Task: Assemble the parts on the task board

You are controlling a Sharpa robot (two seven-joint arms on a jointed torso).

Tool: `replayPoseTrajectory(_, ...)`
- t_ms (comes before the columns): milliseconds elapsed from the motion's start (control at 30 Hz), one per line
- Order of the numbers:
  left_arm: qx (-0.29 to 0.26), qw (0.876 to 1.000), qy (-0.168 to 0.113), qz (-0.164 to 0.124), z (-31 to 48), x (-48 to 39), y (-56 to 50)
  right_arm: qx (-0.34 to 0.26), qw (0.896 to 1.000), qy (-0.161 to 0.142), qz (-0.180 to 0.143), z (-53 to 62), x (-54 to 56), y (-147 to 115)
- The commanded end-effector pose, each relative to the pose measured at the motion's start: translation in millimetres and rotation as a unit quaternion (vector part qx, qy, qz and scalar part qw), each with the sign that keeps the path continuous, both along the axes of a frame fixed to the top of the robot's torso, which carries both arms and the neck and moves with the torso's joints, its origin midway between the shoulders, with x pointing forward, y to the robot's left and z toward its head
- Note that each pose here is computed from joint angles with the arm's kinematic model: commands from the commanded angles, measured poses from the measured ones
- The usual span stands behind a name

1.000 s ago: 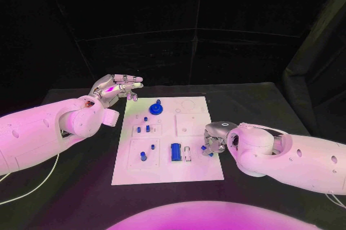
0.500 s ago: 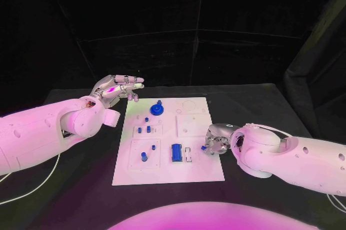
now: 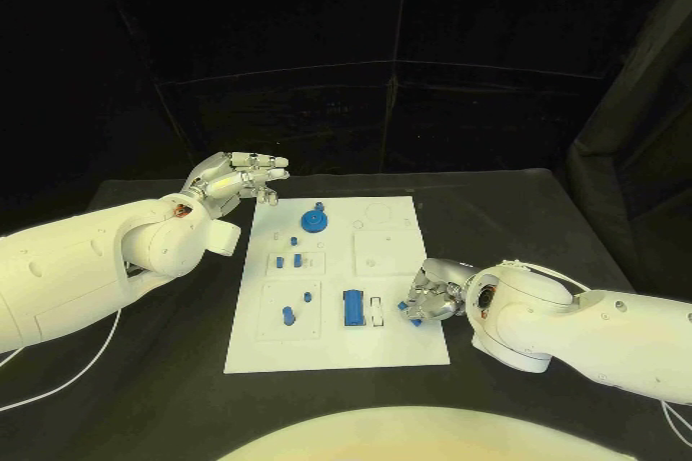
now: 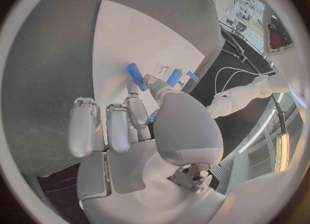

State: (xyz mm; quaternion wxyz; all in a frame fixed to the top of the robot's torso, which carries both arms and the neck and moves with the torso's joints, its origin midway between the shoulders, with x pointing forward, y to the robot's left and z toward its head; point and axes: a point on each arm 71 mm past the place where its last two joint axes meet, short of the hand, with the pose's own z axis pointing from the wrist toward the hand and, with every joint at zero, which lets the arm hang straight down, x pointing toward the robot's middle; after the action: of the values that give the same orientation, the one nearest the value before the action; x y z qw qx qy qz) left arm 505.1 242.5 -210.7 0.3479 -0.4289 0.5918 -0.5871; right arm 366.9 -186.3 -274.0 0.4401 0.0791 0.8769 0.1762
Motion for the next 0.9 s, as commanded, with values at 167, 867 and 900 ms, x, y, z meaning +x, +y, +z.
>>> replayPoseTrajectory(167, -0.004, 1.0, 0.0, -0.007, 1.0, -0.5, -1.5, 0.058, 0.998, -0.005, -0.029, 4.2, 0.1, 7.7)
replayPoseTrajectory(867, -0.005, 1.0, 0.002, -0.009, 1.2, -1.3, -2.5, 0.072, 0.997, 0.023, -0.025, -2.9, 4.4, 32.1)
replayPoseTrajectory(900, -0.005, 1.0, 0.002, -0.009, 1.2, -1.4, -2.5, 0.069, 0.997, 0.028, -0.023, -3.9, 4.4, 33.2)
